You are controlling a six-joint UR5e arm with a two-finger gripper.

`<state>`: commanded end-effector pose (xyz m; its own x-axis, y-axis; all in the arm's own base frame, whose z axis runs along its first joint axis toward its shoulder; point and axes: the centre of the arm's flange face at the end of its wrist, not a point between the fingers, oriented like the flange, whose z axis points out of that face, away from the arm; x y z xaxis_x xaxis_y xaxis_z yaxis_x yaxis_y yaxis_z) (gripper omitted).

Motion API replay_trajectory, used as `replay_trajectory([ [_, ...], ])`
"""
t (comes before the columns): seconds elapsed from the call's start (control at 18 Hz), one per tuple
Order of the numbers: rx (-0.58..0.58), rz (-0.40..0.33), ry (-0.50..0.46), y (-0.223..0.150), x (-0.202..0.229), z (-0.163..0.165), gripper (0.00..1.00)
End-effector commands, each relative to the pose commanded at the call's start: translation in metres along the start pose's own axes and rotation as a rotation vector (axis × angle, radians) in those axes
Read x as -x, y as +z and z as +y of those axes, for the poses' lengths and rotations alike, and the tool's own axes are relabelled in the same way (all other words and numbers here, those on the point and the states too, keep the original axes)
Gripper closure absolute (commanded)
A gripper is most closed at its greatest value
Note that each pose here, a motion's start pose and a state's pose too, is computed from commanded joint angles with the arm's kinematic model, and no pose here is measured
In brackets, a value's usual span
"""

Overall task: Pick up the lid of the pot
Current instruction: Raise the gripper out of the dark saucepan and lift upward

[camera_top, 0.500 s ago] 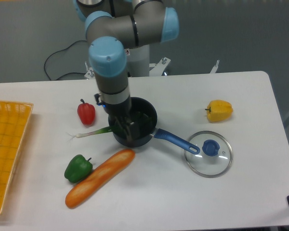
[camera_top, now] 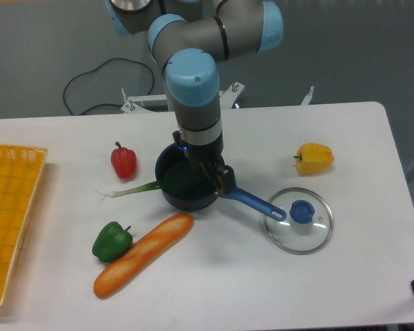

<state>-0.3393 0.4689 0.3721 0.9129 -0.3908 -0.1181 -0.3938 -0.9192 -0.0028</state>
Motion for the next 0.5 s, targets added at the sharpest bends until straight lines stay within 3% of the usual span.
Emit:
replay_trajectory([
  [0.5, 0.007, 0.013, -0.025, 0.003, -0.01, 0.02, 0.0],
])
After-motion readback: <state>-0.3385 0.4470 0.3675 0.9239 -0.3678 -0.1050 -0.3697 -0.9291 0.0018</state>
